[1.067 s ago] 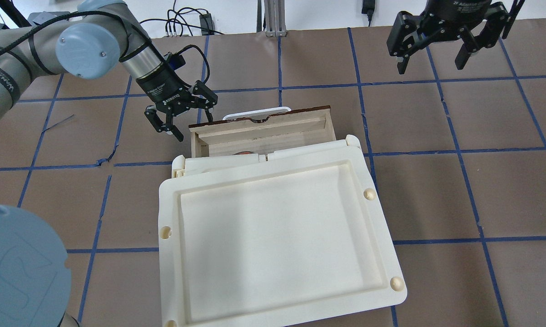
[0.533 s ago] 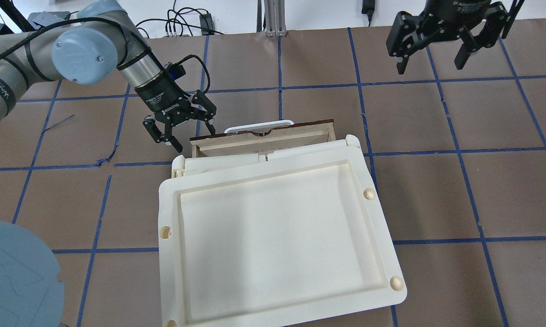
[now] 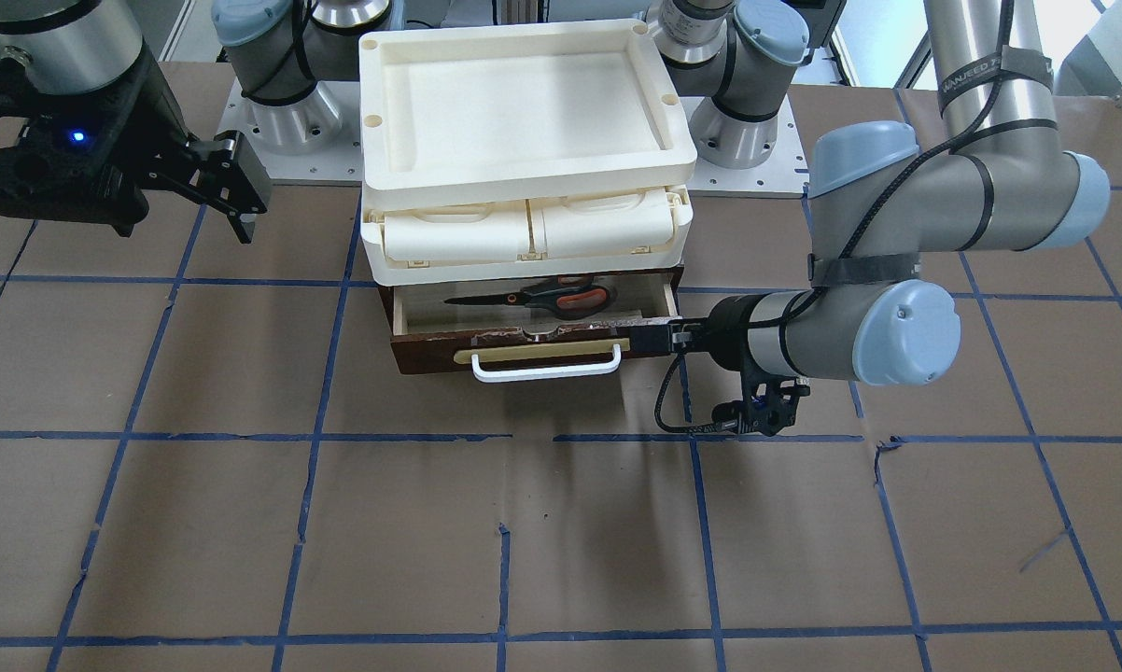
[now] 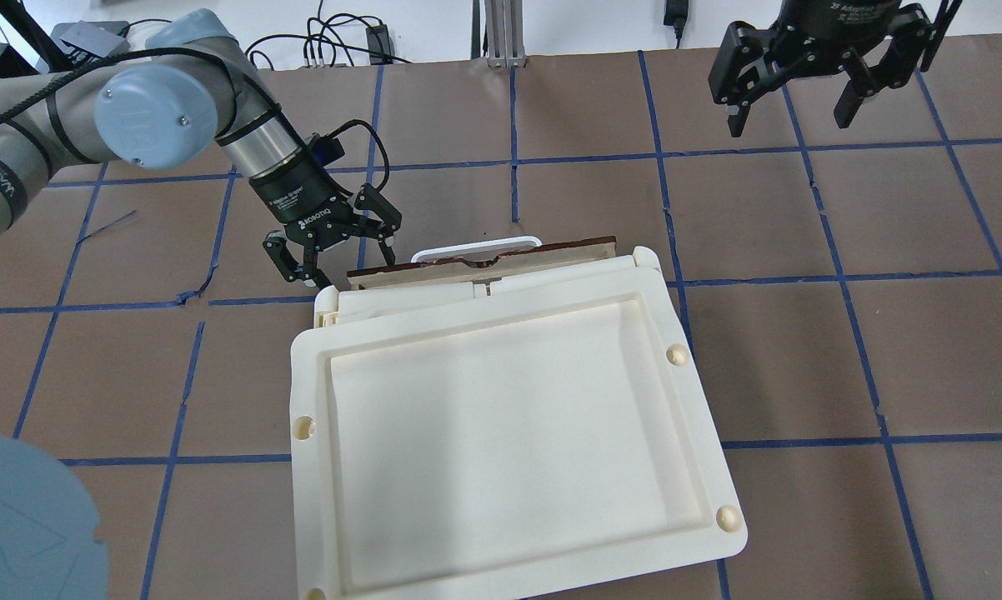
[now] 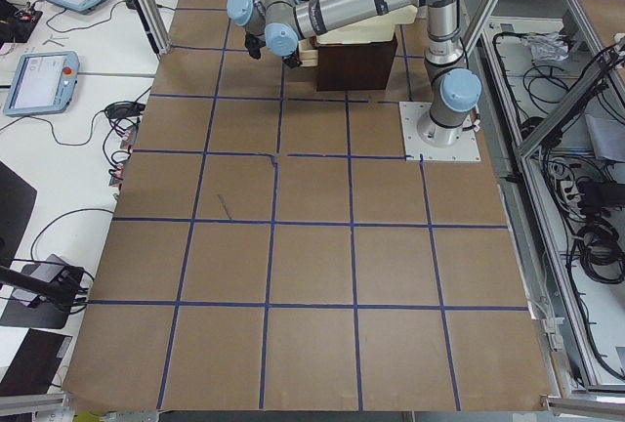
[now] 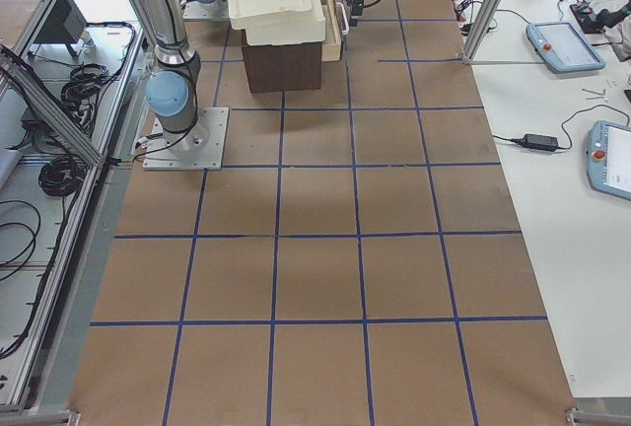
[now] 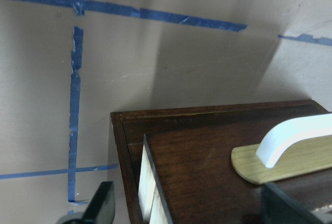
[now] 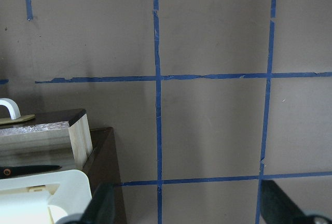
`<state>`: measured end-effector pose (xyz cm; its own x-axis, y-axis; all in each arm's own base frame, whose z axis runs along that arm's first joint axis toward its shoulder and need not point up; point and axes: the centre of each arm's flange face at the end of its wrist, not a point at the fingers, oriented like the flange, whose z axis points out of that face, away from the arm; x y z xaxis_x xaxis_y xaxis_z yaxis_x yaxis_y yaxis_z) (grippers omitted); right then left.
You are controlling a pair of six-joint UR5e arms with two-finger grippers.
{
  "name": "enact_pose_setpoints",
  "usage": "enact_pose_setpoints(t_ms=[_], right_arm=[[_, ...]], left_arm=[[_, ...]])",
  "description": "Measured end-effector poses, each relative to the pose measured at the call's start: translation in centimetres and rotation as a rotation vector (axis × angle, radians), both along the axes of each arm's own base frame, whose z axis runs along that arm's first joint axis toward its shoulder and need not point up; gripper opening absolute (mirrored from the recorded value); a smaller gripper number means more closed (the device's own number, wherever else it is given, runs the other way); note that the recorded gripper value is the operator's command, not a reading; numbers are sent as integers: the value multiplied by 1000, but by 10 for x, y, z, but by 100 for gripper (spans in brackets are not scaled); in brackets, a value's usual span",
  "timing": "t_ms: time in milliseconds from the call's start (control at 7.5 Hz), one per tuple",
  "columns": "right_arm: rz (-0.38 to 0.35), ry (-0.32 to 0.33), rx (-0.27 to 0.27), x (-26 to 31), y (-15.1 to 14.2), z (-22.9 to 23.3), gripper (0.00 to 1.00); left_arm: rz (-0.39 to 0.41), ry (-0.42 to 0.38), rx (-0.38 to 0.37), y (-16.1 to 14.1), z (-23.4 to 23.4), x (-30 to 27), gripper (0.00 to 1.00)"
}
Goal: Put scissors in drawer and close it
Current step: 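Push the drawer toward the robot with the left gripper to close it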
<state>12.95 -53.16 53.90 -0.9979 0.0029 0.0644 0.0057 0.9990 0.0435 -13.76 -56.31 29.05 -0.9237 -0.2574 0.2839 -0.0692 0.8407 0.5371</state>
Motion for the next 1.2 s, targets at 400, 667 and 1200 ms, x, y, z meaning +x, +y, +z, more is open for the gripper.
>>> enact_pose_setpoints(t_ms=[400,667,1200], right_arm=[[0,0,-3,0,0,0,100],[0,0,-3,0,0,0,100],[0,0,-3,0,0,1,100]], left_arm=[[-26,2,71,22,2,-14,100],[-39,5,112,31,2,-20,100],[-53,-2,20,19,9,-23,100]])
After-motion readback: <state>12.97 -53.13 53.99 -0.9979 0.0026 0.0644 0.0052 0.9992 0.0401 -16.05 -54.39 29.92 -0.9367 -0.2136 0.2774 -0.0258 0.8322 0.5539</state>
